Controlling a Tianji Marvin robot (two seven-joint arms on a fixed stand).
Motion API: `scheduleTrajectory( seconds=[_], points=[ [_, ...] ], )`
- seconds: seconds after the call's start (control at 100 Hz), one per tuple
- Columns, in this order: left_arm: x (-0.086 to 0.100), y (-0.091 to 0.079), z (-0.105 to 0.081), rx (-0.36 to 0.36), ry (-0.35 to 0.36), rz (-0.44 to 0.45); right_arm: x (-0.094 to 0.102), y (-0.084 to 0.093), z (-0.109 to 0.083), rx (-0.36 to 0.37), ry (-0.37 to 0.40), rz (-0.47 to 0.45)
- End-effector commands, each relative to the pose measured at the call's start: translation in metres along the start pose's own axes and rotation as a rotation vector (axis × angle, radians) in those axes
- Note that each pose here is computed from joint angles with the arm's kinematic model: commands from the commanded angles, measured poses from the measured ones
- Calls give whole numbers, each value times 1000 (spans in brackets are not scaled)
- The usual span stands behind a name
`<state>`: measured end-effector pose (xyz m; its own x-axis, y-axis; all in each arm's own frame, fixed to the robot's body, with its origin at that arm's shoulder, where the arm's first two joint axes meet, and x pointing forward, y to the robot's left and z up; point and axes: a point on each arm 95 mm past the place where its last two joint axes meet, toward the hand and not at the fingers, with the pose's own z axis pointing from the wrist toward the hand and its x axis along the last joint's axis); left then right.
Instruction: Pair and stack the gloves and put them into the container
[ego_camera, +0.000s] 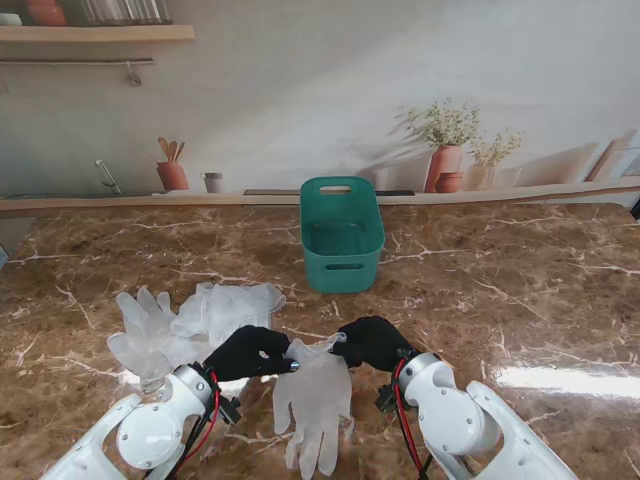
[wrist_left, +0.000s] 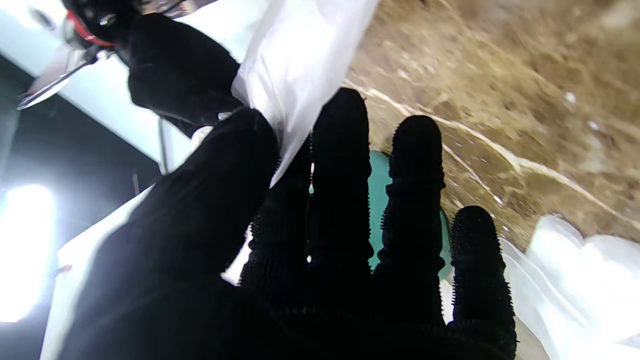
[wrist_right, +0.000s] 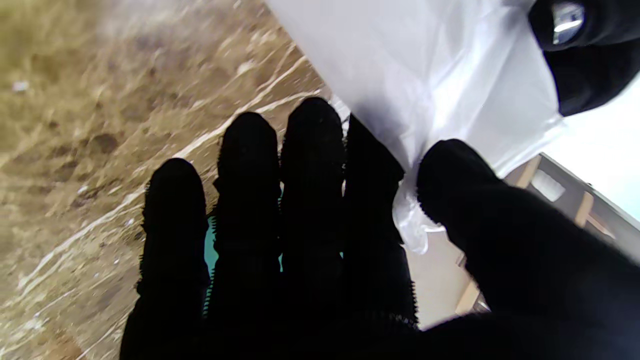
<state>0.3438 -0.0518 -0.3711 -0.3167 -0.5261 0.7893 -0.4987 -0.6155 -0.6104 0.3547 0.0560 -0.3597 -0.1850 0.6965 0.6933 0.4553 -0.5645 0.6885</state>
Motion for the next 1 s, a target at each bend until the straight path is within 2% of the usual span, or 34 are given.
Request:
scheduleTrajectory(
  seconds=[0.0, 0.11, 0.33, 0.49, 0.71, 0.89, 0.99],
  points=[
    [-1, 1, 11, 15, -26, 14, -8, -3, 8, 11, -29, 2],
    [-9, 4, 23, 32, -79, 98, -19, -5, 21, -23, -46, -106],
    [-16, 12, 40, 56, -144, 191, -39, -11, 41, -96, -43, -317],
    [-19, 13, 50, 78, -182, 281, -44, -12, 52, -141, -22, -382],
    [-23, 9, 60, 57, -233, 390, -42, -10, 62, -189, -3, -454],
    [-22, 6, 61, -2, -277, 449, -41, -7, 63, -191, -48, -508],
    [-21, 3, 60, 12, -281, 448, -41, -5, 60, -198, -86, -525]
  ],
)
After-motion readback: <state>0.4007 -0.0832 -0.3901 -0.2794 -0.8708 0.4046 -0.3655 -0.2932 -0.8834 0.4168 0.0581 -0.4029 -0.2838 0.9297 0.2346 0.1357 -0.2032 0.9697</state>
